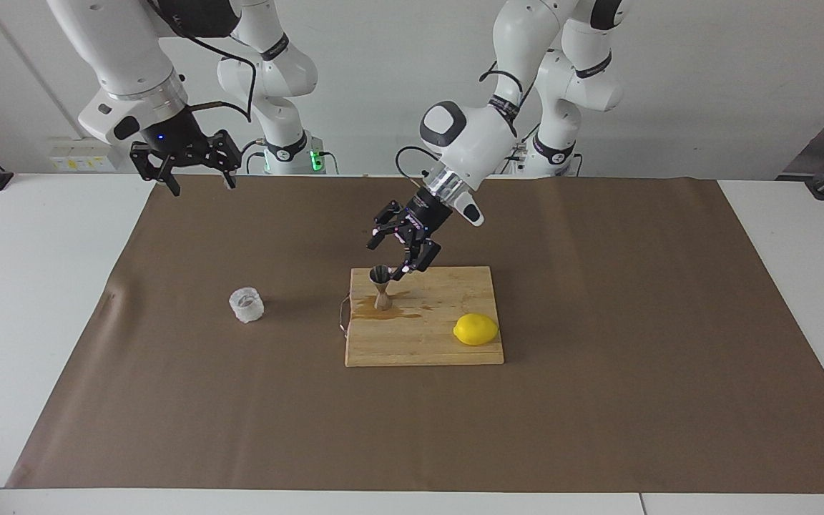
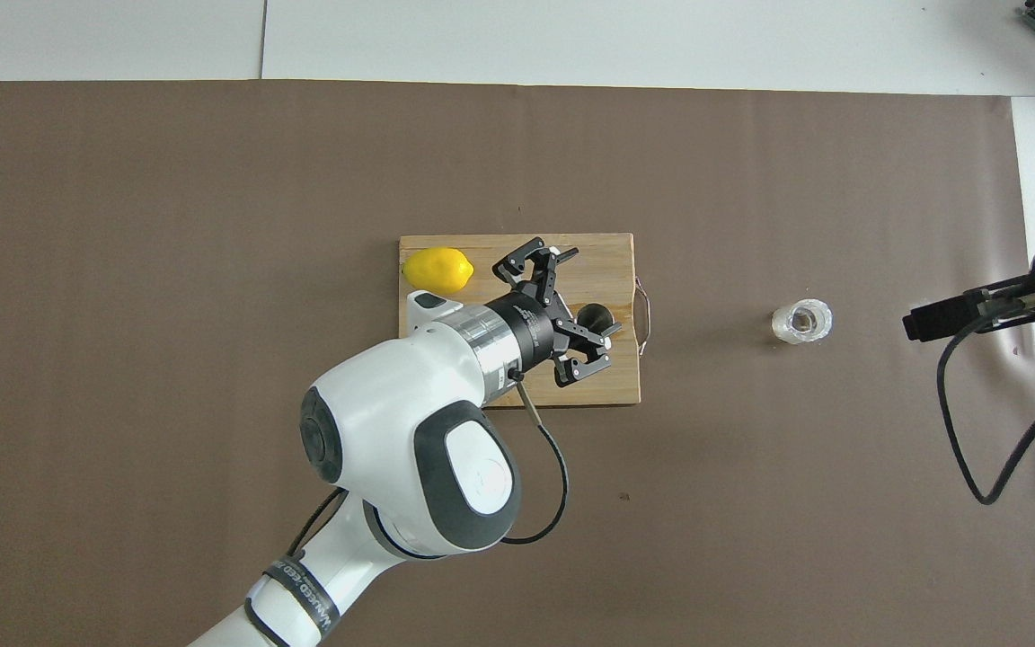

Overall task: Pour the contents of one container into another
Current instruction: 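Lower the metal cup onto the board and open the left gripper, then retract the left gripper while the right gripper reaches the clear glass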

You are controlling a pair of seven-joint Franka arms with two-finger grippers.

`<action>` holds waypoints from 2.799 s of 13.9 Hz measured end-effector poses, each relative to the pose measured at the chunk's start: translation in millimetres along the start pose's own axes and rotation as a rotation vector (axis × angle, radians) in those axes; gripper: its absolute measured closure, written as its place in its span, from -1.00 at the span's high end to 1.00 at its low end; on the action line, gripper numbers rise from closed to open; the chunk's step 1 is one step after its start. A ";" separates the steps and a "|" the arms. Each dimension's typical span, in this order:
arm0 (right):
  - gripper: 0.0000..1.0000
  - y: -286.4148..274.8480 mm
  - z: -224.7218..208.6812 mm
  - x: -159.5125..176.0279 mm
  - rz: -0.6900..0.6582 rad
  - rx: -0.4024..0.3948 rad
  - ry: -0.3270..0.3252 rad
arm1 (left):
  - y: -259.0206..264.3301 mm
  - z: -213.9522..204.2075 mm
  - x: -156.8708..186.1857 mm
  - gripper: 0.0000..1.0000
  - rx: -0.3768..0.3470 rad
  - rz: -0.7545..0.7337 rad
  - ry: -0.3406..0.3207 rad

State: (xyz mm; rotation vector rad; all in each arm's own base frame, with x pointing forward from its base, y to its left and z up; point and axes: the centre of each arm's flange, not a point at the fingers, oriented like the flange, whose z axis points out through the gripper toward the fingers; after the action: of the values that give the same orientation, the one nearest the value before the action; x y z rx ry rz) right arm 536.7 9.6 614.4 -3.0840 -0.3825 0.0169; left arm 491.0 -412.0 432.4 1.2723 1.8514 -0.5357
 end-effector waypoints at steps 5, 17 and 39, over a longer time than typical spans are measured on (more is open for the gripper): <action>1.00 10.6 43.5 6.7 -0.270 -0.004 0.010 | 54.0 -45.7 -6.3 1.00 0.214 0.326 0.162; 1.00 61.2 155.0 48.2 -0.880 -0.036 0.071 | 87.8 -119.5 28.1 1.00 0.607 1.198 0.501; 1.00 106.0 334.5 -5.4 -1.221 0.209 0.397 | 203.4 -311.8 104.2 1.00 1.093 1.844 0.475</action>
State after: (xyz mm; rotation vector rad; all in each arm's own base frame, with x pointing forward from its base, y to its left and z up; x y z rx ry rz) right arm 552.3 -83.7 276.4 -2.0821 -1.9068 -0.5121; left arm 540.8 -47.1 549.8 3.1787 -0.1866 -0.0712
